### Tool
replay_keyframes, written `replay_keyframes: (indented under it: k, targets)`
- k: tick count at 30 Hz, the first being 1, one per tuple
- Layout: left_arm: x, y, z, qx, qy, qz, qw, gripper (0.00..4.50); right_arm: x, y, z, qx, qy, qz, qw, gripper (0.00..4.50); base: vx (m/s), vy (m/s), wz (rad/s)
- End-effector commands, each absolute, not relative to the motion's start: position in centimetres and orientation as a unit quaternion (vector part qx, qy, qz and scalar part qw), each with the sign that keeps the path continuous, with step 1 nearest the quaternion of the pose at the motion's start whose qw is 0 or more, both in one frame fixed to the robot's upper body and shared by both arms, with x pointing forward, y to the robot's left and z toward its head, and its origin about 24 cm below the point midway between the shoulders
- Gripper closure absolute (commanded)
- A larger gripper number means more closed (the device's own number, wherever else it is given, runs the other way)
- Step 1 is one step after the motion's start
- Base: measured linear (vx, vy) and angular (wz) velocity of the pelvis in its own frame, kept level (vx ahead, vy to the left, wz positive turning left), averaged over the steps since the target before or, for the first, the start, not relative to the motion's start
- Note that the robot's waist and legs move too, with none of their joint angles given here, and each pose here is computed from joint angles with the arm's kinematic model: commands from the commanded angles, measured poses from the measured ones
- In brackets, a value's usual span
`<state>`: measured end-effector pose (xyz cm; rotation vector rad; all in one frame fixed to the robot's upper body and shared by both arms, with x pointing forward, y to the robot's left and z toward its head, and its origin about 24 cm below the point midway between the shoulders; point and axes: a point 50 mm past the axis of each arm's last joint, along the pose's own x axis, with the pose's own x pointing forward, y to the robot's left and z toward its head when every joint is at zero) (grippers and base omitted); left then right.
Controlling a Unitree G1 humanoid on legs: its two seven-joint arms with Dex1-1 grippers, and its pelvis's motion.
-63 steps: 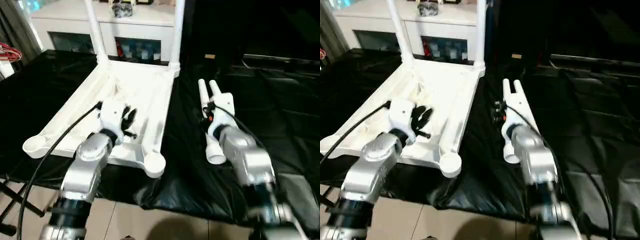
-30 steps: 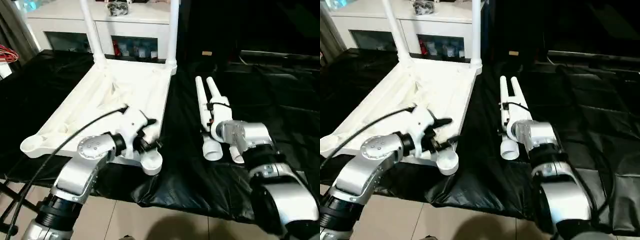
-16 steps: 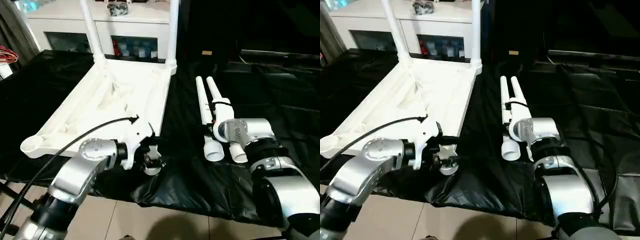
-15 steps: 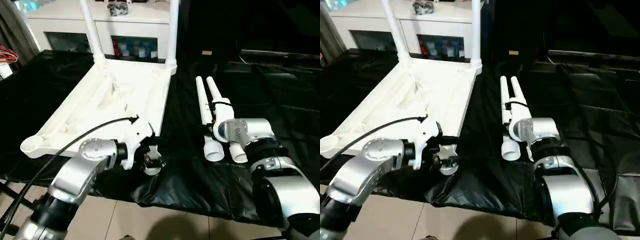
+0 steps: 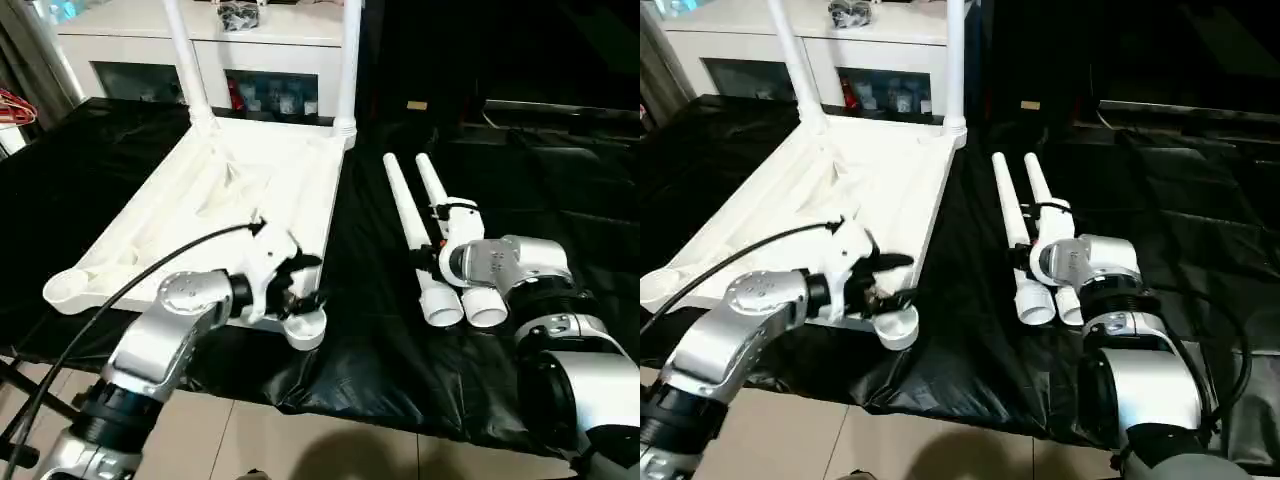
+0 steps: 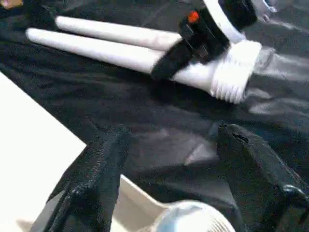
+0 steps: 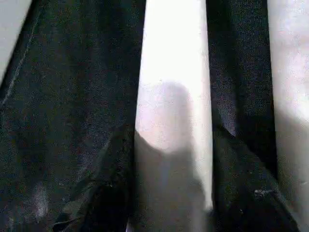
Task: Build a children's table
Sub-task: Pick table leg
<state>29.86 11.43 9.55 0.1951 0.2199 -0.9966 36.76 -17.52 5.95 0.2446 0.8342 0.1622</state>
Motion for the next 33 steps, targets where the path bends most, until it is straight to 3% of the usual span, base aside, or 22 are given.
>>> replay_keyframes:
  k: [1,4,7,10,11,17,18,22,28,32,33]
  targets:
    - [31.3,11.6,11.1,0.083,0.082,-0.432,0.894,1.15,36.4,-17.5,5.7,0.16,0.397,0.093,0.899,2.66,0.0,0.0,0.0]
    - [32.6,10.7,12.3,0.017,0.077,-0.39,0.917,0.99,36.5,-17.3,6.8,0.22,0.347,0.131,0.902,2.66,0.0,0.0,0.0]
    - [33.2,9.4,13.0,-0.101,0.103,-0.392,0.909,0.82,36.4,-17.5,8.4,0.307,0.239,0.178,0.904,2.66,0.0,0.0,0.0]
    - [33.5,7.9,13.7,-0.172,0.108,-0.399,0.894,0.63,34.8,-17.4,9.8,0.332,0.122,0.251,0.901,2.66,0.0,0.0,0.0]
    - [33.7,7.3,14.0,-0.203,0.11,-0.4,0.887,0.35,33.9,-17.4,10.1,0.339,0.093,0.27,0.896,2.67,0.0,0.0,0.0]
    - [33.7,5.3,14.8,-0.262,0.131,-0.423,0.857,0.0,31.2,-17.1,10.9,0.379,0.036,0.328,0.864,2.67,0.0,0.0,0.0]
    - [33.7,4.5,15.7,-0.302,0.127,-0.441,0.836,0.0,30.1,-16.4,11.2,0.373,0.02,0.358,0.856,2.67,0.0,0.0,0.0]
    - [33.6,3.9,16.2,-0.322,0.129,-0.454,0.821,0.0,29.4,-15.7,11.4,0.364,0.009,0.382,0.85,2.67,0.0,0.0,0.0]
    - [33.6,3.5,16.2,-0.328,0.136,-0.457,0.816,0.0,28.6,-14.0,11.2,0.32,0.035,0.426,0.845,2.67,0.0,0.0,0.0]
    - [34.0,4.0,16.1,-0.332,0.139,-0.429,0.829,0.0,29.2,-12.8,11.0,0.264,0.055,0.42,0.867,2.67,0.0,0.0,0.0]
    - [34.1,4.1,16.1,-0.331,0.14,-0.424,0.832,0.18,29.3,-12.6,11.0,0.251,0.059,0.418,0.871,2.67,0.0,0.0,0.0]
